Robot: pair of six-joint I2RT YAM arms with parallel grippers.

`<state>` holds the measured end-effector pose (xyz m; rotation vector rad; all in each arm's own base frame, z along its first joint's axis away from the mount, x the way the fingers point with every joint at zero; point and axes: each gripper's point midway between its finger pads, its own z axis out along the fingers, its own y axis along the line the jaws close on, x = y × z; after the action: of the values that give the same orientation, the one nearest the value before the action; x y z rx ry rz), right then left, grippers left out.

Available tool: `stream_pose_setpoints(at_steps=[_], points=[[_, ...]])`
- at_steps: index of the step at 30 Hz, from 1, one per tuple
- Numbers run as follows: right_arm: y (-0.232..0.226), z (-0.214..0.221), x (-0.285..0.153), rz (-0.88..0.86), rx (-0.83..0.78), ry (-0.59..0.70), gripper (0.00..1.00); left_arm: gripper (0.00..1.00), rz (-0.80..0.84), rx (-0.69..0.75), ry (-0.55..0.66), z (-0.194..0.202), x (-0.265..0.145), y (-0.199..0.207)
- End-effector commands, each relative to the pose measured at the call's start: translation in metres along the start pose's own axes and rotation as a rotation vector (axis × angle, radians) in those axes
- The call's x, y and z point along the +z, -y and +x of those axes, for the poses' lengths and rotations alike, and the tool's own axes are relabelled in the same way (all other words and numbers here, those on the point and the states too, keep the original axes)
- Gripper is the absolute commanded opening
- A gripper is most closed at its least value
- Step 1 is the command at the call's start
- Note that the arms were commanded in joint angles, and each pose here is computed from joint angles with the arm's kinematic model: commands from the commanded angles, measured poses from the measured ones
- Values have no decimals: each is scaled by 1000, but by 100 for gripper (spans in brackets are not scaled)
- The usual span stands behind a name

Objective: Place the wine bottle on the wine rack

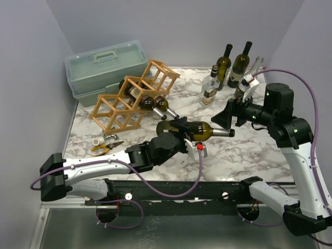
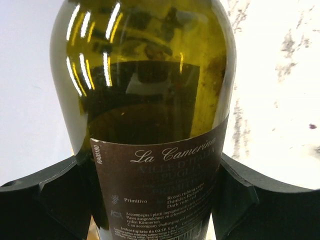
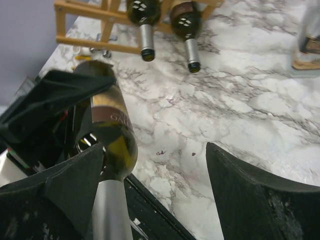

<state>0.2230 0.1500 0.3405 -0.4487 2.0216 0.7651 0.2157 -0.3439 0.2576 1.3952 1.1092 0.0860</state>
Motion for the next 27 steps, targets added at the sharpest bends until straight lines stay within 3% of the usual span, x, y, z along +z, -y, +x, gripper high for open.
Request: stream_pose_setpoints(at_steps=[1, 12, 20, 27], points=[[-34, 15, 8, -165, -111, -72, 87, 0, -75, 140, 72, -8, -23, -41], [-81, 59, 25, -417, -172, -257, 84, 0, -67, 308, 8, 21, -44, -53], [-90, 106, 39, -410, -277, -409, 82, 0, -6, 359, -19, 30, -51, -45], [-79, 118, 52, -348, -298, -442, 76, 0, 1, 367, -13, 30, -55, -45]])
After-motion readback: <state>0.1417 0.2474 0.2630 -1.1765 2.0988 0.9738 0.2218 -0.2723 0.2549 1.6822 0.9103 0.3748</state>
